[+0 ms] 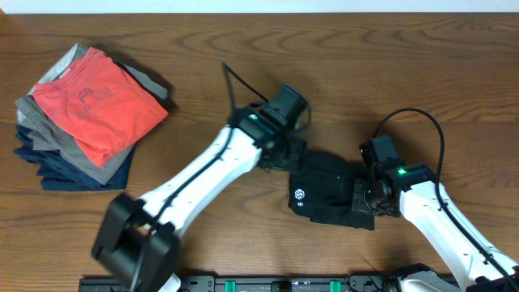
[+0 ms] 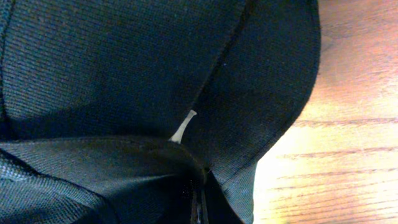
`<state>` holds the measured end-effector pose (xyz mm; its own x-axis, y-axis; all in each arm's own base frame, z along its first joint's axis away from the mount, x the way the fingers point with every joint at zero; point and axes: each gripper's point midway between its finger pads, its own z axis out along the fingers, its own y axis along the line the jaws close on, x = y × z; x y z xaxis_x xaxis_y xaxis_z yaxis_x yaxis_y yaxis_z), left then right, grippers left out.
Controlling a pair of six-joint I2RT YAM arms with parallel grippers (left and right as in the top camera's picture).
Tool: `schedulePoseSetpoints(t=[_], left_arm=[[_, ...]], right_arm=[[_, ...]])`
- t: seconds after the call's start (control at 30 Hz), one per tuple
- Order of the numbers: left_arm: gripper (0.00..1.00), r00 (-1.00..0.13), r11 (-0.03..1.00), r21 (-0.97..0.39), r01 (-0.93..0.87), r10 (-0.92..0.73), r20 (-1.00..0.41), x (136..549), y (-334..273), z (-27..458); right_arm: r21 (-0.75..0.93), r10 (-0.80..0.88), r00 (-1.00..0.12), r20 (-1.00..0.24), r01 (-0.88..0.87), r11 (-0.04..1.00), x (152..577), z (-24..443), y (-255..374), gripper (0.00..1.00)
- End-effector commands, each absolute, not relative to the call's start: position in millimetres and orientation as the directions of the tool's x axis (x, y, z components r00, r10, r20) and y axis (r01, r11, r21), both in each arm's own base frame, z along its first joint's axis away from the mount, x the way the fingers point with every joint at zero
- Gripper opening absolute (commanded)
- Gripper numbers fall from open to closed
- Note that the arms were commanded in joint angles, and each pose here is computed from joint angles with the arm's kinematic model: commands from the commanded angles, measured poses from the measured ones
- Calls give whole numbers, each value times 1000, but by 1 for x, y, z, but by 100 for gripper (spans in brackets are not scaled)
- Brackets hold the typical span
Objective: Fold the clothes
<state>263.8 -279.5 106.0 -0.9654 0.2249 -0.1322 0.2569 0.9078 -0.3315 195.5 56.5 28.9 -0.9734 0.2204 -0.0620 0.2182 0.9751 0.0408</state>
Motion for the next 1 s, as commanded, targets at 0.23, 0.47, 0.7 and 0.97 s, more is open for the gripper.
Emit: schedulePoseSetpoints(t=[0.23, 0.47, 0.7, 0.97], left_arm=[[57, -951, 911, -299, 285, 308, 32, 233, -298, 47], [57, -943, 920, -283, 271, 312, 113, 224, -297, 20], [57, -934, 922, -282, 266, 318, 161, 213, -299, 10], [53, -933, 927, -272, 258, 312, 178, 201, -305, 10]], right_arm=[[-22, 381, -919, -98, 385, 923, 200, 28, 32, 1], [-10, 524, -844, -112, 528, 849, 204, 28, 17, 2], [-70, 556, -778, -294, 597, 799, 231, 36, -21, 1], [-73, 390, -800, -457, 470, 880, 276, 52, -29, 4]])
